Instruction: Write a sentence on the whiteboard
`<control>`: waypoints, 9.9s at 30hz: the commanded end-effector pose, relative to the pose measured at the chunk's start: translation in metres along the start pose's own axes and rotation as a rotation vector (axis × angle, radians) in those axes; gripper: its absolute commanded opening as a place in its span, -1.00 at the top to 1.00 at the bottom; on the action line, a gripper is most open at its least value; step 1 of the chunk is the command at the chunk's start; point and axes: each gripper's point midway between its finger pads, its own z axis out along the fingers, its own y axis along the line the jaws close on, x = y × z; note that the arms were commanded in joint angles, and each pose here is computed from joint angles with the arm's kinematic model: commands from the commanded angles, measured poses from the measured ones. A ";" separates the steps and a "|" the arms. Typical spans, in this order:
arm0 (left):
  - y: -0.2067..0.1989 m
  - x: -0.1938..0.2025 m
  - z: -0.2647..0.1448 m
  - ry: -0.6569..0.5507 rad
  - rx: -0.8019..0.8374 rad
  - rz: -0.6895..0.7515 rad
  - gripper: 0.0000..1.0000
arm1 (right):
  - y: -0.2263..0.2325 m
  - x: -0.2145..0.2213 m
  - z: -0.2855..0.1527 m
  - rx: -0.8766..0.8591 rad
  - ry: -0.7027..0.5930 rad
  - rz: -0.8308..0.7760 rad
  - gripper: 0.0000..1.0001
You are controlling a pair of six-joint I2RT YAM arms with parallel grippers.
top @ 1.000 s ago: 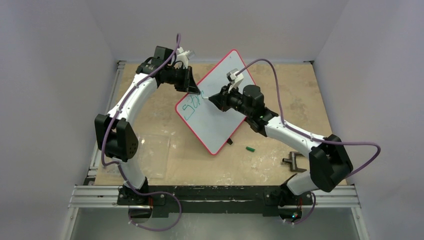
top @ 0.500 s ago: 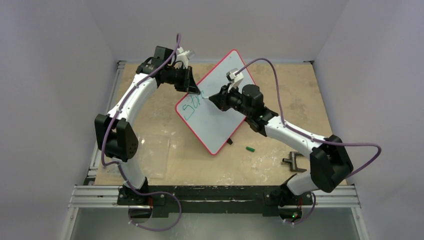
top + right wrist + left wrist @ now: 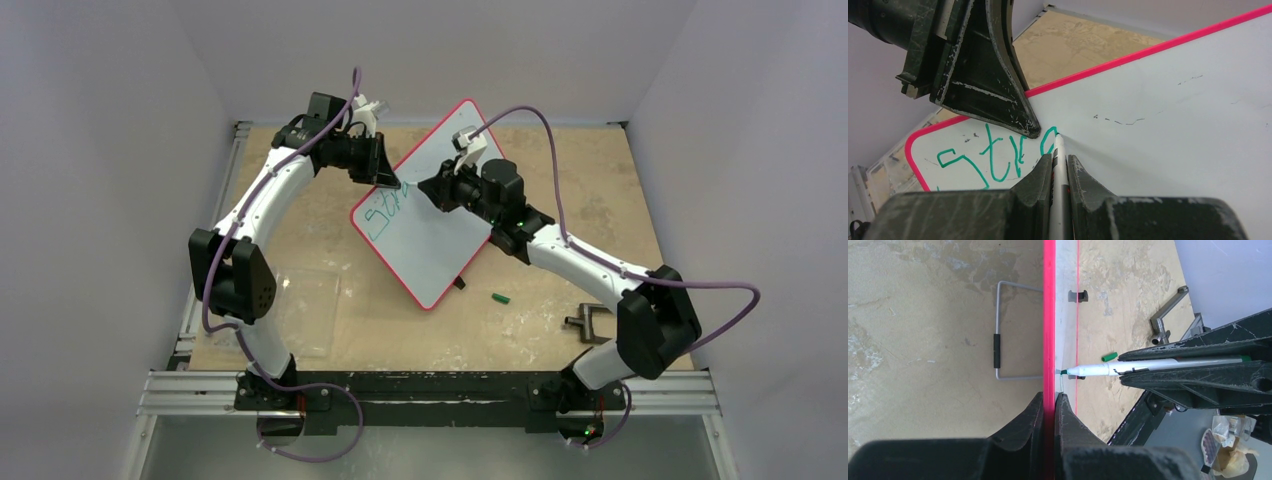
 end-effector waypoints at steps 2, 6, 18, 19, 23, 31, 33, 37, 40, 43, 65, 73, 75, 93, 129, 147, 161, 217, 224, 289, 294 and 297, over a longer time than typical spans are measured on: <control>-0.008 0.014 -0.004 0.036 -0.017 0.085 1.00 | -0.003 -0.009 0.005 0.024 -0.010 -0.008 1.00; -0.007 0.014 -0.003 0.039 -0.016 0.081 1.00 | -0.001 -0.017 0.000 0.024 -0.030 -0.011 1.00; -0.007 0.015 -0.003 0.039 -0.018 0.081 1.00 | -0.001 -0.042 -0.006 0.037 -0.090 -0.002 1.00; -0.007 0.015 -0.003 0.040 -0.018 0.080 1.00 | -0.002 -0.043 -0.005 0.042 -0.092 -0.001 1.00; -0.007 0.015 -0.003 0.040 -0.016 0.080 1.00 | -0.006 -0.045 -0.003 0.050 -0.095 0.003 1.00; -0.008 0.014 -0.004 0.037 -0.015 0.082 1.00 | -0.008 -0.044 0.004 0.048 -0.090 0.008 1.00; -0.008 0.014 -0.004 0.037 -0.015 0.082 1.00 | -0.008 -0.041 0.006 0.044 -0.083 0.009 1.00; -0.009 0.014 -0.005 0.036 -0.014 0.084 1.00 | -0.009 -0.033 0.006 0.040 -0.065 0.013 1.00; -0.009 0.014 -0.004 0.036 -0.014 0.084 1.00 | -0.010 -0.026 0.005 0.042 -0.051 0.018 1.00; -0.009 0.014 -0.005 0.035 -0.015 0.084 1.00 | -0.012 -0.015 0.002 0.046 -0.031 0.020 1.00; -0.010 0.014 -0.005 0.035 -0.007 0.082 1.00 | -0.013 -0.008 -0.001 0.047 -0.025 0.045 1.00; -0.011 0.013 -0.005 0.035 -0.004 0.083 1.00 | -0.014 -0.019 0.011 0.061 -0.036 0.046 1.00; -0.011 0.013 -0.006 0.033 -0.005 0.085 1.00 | -0.017 -0.019 0.013 0.072 -0.036 0.047 1.00; -0.011 0.013 -0.007 0.032 -0.009 0.088 1.00 | -0.042 -0.010 0.003 0.160 -0.018 0.073 1.00; -0.012 0.012 -0.009 0.026 -0.018 0.091 1.00 | -0.039 -0.052 -0.020 0.156 -0.108 0.069 1.00; -0.013 0.012 -0.011 0.017 -0.017 0.093 1.00 | -0.053 -0.070 -0.037 0.179 -0.144 0.048 1.00; -0.014 0.013 -0.011 0.019 -0.015 0.091 1.00 | -0.045 -0.064 -0.023 0.063 -0.165 0.001 1.00; -0.014 0.012 -0.013 0.011 -0.019 0.093 1.00 | -0.042 -0.036 0.005 -0.035 -0.060 0.007 1.00; -0.015 0.012 -0.013 0.009 -0.019 0.094 1.00 | -0.041 -0.021 -0.001 -0.045 -0.028 0.024 1.00; -0.021 0.009 -0.019 -0.016 -0.013 0.105 1.00 | -0.032 0.005 -0.007 0.008 0.028 0.045 1.00; -0.022 0.008 -0.020 -0.019 -0.012 0.108 1.00 | -0.022 0.007 -0.006 -0.015 0.029 0.055 1.00; -0.022 0.009 -0.020 -0.019 -0.012 0.107 1.00 | -0.021 -0.001 -0.004 -0.013 0.012 0.054 1.00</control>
